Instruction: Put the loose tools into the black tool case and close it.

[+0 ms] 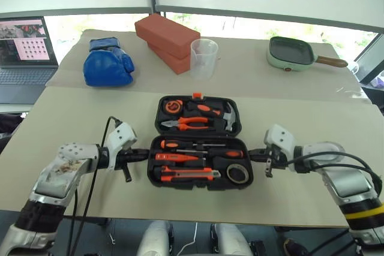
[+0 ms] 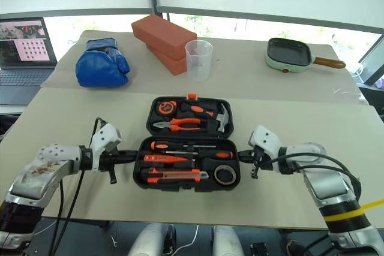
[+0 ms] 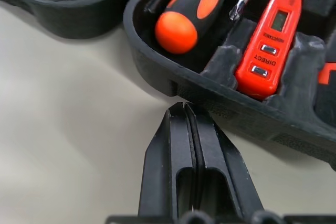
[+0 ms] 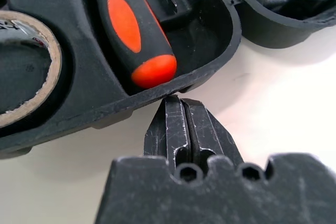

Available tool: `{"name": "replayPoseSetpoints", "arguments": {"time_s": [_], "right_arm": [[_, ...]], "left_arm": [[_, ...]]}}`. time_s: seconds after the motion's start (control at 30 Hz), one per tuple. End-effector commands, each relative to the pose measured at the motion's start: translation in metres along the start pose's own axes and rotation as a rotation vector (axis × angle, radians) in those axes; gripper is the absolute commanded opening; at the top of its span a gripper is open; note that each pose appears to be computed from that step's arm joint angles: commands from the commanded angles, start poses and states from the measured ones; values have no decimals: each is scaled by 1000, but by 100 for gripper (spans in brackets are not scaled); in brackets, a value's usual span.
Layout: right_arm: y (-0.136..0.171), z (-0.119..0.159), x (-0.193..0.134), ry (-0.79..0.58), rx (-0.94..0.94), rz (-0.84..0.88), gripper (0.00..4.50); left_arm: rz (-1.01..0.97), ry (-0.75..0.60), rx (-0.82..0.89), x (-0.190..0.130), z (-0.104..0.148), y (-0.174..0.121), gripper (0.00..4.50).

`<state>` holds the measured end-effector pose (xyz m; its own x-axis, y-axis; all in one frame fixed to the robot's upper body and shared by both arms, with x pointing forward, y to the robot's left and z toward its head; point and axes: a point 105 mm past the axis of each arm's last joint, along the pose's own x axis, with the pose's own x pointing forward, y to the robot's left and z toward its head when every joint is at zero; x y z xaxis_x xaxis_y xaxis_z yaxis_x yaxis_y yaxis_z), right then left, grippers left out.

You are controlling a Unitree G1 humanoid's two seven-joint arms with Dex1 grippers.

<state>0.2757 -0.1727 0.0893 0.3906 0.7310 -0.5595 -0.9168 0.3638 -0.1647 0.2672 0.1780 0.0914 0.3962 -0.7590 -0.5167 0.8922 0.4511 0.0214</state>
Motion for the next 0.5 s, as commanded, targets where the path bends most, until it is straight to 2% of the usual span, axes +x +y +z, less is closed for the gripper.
{"name": "replayPoseSetpoints", "arguments": {"time_s": [0.03, 0.2, 0.33, 0.43, 0.5], "right_arm": [[31, 23, 0, -96, -68, 135, 0], [45, 16, -6, -78, -51, 139, 0], [35, 7, -10, -34, -21, 50, 0], [24, 1, -17, 6, 22, -14, 0], [20, -1, -31, 31, 51, -29, 58]], "left_arm": [[-100, -55, 58, 4, 14, -26, 8], [-96, -4, 43, -1, -4, -37, 8], [-36, 27, -27, -7, -16, -33, 8], [7, 54, -74, -14, -23, -28, 73], [71, 84, -122, -29, -29, -15, 143]]}}
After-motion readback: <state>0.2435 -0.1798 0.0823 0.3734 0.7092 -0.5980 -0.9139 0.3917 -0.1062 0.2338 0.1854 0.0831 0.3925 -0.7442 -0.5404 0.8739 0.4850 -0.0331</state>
